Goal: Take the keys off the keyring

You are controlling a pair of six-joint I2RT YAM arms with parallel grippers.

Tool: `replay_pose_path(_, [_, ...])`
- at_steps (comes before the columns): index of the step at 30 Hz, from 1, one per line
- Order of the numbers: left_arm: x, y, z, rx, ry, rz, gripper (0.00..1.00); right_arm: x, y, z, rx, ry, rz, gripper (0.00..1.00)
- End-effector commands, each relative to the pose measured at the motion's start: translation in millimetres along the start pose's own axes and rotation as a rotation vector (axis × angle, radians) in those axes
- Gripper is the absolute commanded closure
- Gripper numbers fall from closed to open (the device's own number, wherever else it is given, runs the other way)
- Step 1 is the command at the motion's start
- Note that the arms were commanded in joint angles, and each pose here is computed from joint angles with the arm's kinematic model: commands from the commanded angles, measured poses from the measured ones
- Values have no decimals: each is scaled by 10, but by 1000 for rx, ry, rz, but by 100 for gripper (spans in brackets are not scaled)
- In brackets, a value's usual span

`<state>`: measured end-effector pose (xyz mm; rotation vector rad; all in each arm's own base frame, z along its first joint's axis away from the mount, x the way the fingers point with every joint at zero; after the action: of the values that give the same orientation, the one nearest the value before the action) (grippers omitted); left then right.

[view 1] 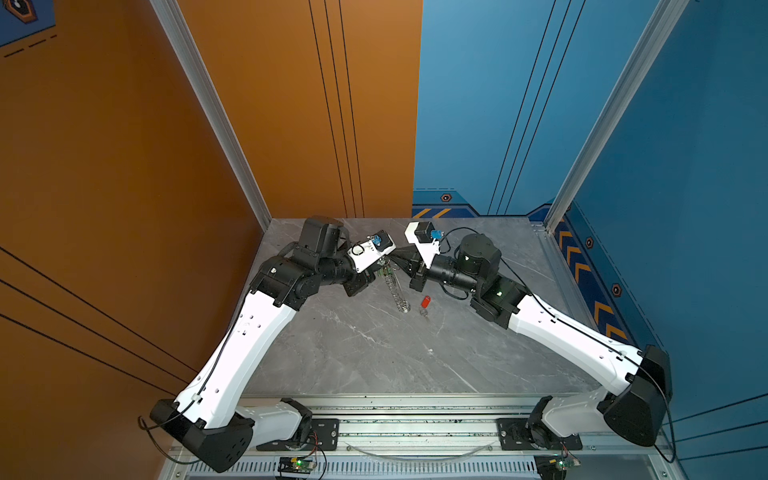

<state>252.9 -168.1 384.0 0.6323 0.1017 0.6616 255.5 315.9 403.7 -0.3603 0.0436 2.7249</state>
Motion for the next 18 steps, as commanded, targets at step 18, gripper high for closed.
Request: replay_pose_path(18, [415,-79,49,-36,-89,90,100,113,170,512,-144,32,147,100])
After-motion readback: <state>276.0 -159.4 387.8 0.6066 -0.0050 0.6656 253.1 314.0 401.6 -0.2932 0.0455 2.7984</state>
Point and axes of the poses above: each gripper's point midway between its finger pads, its own y axis back along the fingers, its own x axis along the line the jaws close on, z = x × y, the point moved 6 cm from there along y, back along the fingers, and after that the axes turned 13 degrees about y, right-handed, at the moved point
